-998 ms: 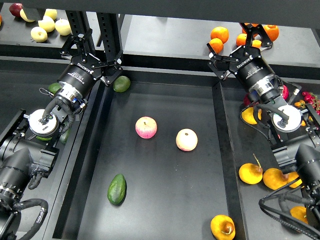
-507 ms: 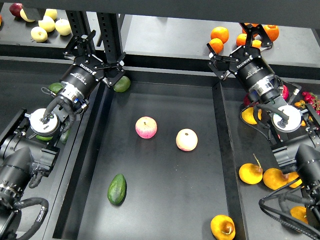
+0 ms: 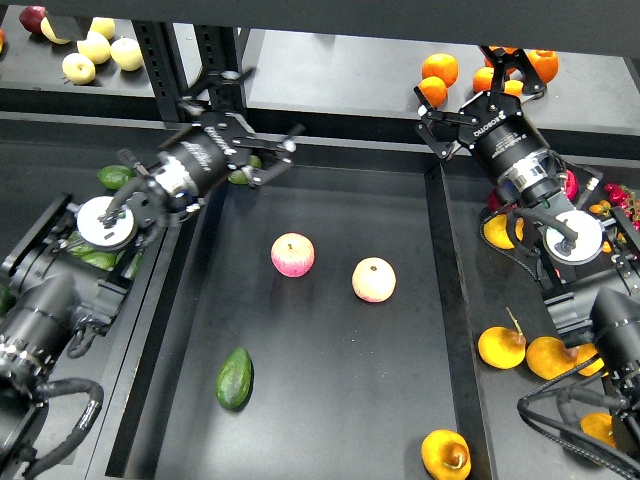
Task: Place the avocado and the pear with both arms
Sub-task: 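Swing the left gripper out and toward the avocado nearest the robot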
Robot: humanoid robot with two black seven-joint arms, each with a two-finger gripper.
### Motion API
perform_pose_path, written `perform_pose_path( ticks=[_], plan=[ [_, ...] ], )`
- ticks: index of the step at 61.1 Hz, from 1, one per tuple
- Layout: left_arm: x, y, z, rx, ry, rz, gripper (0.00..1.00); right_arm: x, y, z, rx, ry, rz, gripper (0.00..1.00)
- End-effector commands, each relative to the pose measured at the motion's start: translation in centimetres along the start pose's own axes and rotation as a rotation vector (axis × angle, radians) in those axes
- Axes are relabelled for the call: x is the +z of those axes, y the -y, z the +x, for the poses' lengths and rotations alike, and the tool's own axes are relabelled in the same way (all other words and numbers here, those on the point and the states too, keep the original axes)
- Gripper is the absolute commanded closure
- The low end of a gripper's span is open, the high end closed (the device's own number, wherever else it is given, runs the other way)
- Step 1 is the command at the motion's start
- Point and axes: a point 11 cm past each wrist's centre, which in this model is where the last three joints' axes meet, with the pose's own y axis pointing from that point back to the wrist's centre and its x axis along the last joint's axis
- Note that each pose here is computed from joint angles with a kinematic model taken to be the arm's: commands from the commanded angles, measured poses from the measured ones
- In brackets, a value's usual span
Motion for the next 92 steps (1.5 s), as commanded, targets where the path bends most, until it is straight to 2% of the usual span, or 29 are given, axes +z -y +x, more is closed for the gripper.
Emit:
perform_pose_path(
  ticks=[1, 28, 32, 39, 68, 92],
  plan=[
    [0.3, -1.2, 1.2, 0.058, 0.076, 0.069, 0.03, 0.0, 0.1, -0.1, -0.001, -0.001, 0.000, 0.00],
    [1.5, -6.4, 4.8, 0.290, 0.387, 0.404, 0.05, -0.1, 0.1, -0.1, -0.004, -0.001, 0.001, 0.00],
    [2.1, -7.7, 5.4, 0.351, 0.488, 0.505, 0.05, -0.1, 0.1, -0.1, -0.002, 0.000, 0.000, 0.00],
    [2.4, -8.5, 5.7, 0.396, 0.577, 0.594, 0.05, -0.1, 0.1, -0.1, -0.004, -0.002, 0.000, 0.00],
    [-4.8, -11.9, 9.5, 0.447, 0.801, 0.988, 0.05, -0.1, 0.0, 0.1, 0.002, 0.001, 0.001, 0.00],
    [-10.6, -12.9, 11.3, 0.411, 0.863, 1.152, 0.02, 0.3, -0.5, 0.5, 0.013, 0.006, -0.002, 0.00]
  ],
)
